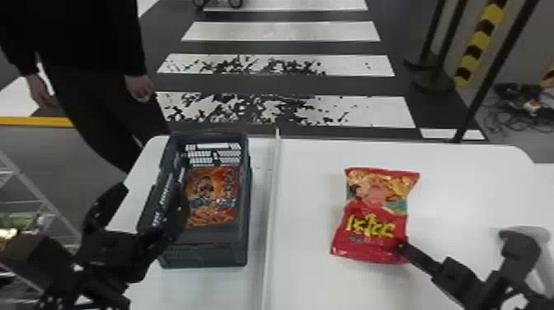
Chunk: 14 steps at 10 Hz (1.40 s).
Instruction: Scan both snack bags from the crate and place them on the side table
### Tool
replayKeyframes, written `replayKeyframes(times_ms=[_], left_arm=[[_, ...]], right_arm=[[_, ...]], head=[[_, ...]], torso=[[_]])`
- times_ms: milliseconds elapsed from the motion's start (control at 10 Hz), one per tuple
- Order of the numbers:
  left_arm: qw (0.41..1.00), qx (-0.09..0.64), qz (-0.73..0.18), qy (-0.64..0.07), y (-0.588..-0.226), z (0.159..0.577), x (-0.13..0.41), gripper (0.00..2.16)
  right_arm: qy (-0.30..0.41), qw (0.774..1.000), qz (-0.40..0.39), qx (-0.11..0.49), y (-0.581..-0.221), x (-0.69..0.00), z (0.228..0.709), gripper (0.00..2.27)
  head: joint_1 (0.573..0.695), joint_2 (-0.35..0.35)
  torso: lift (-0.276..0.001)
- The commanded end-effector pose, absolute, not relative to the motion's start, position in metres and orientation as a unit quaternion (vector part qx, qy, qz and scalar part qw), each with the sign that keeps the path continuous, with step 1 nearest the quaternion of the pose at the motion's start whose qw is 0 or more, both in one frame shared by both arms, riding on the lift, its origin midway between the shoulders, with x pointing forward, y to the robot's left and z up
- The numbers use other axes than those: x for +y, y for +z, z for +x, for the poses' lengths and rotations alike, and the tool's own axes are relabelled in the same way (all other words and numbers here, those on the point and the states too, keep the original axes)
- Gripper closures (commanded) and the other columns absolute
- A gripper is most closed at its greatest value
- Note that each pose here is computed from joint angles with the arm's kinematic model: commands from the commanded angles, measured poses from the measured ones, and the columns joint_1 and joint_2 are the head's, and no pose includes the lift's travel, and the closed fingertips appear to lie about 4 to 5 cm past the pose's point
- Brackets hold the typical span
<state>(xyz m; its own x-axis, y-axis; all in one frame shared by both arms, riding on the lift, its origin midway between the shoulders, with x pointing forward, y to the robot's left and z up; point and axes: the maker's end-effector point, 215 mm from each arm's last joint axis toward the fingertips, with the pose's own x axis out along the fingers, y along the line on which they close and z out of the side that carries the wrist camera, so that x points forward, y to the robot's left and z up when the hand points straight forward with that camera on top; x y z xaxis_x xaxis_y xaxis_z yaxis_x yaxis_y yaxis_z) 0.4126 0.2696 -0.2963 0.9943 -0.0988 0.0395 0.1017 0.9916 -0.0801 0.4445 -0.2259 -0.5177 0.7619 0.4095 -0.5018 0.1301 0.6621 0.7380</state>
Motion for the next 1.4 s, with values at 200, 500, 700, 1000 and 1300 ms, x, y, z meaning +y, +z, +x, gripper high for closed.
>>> replayKeyframes(times_ms=[200, 500, 700, 1000, 1300], left_arm=[[0.998, -0.018, -0.041, -0.050, -0.296, 0.412, 0.269, 0.02], [0.998, -0.021, -0.040, -0.050, -0.293, 0.411, 0.272, 0.02], [0.998, -0.021, -0.040, -0.051, -0.294, 0.411, 0.271, 0.02], [0.998, -0.020, -0.043, -0.051, -0.295, 0.411, 0.273, 0.02], [0.998, -0.019, -0.043, -0.051, -0.296, 0.412, 0.274, 0.02]], right_arm=[[0.051, 0.897, 0.331, 0.289, -0.474, -0.266, 0.457, 2.24], [-0.023, 0.962, 0.127, 0.241, -0.429, -0.310, 0.472, 2.24], [-0.045, 0.972, -0.029, 0.230, -0.419, -0.304, 0.473, 2.24], [-0.062, 0.957, -0.208, 0.191, -0.401, -0.287, 0.478, 2.24], [-0.054, 0.906, -0.385, 0.167, -0.405, -0.260, 0.470, 2.24]], head=[[0.695, 0.042], [0.695, -0.023], [0.695, -0.052], [0.695, -0.033], [0.695, -0.012]], torso=[[-0.098], [-0.098], [-0.098], [-0.098], [-0.098]])
